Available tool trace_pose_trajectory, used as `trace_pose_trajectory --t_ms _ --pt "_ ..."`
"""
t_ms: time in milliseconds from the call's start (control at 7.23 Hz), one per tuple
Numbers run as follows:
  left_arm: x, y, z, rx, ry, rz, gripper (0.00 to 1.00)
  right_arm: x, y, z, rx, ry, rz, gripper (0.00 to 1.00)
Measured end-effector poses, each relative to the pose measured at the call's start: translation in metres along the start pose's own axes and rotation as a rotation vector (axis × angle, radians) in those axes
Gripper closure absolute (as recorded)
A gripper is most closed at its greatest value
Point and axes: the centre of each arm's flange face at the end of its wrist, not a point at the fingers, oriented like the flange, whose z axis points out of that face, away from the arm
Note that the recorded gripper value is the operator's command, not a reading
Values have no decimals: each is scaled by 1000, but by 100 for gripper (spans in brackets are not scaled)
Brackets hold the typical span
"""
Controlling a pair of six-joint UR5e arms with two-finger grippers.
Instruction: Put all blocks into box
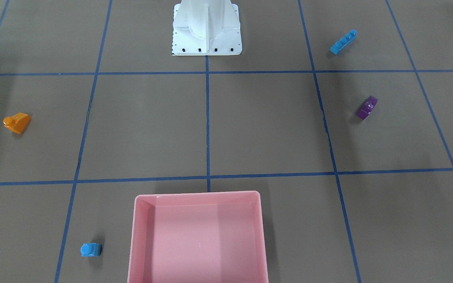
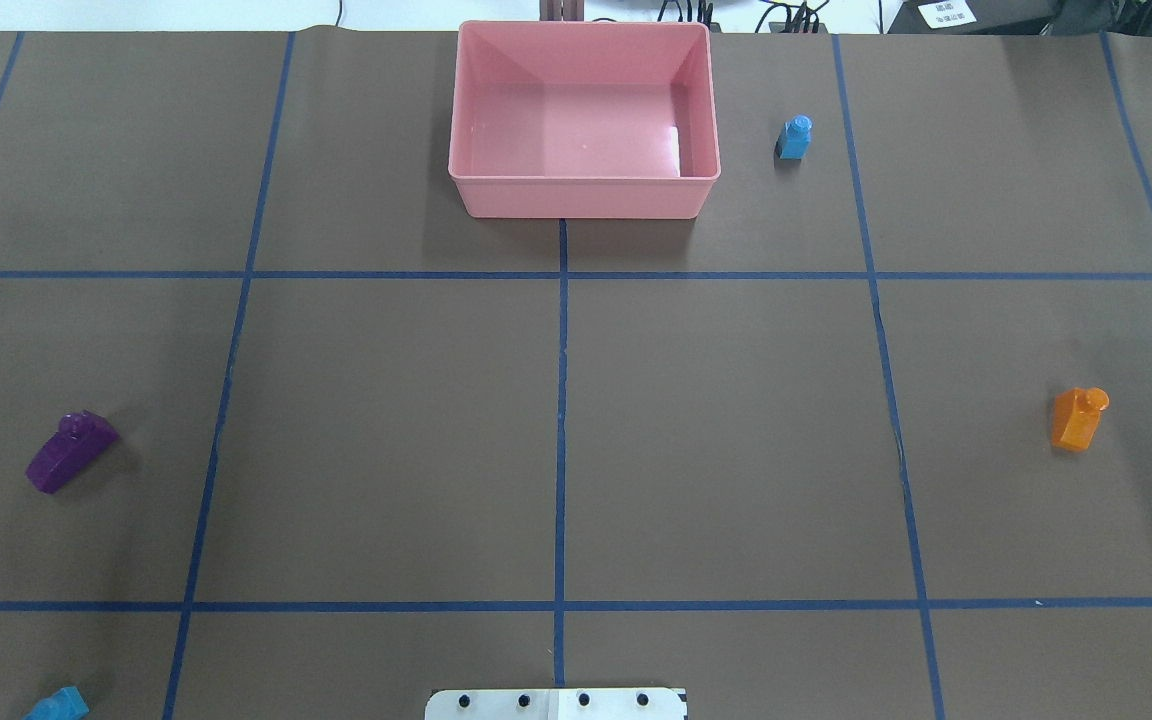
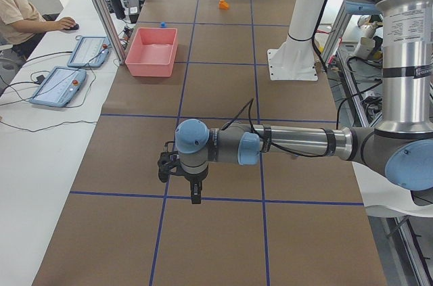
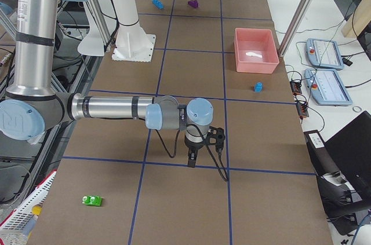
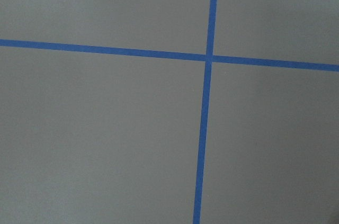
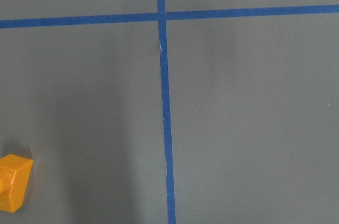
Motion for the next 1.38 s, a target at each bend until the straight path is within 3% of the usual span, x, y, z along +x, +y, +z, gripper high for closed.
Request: trace_pose_trajectory --t_ms 969,1384 --pt "4 -1 -2 10 3 19 0 -3 -2 -2 11 -7 -15 0" --pt "13 -3 4 -2 18 35 0 -34 -8 16 8 -25 -112 0"
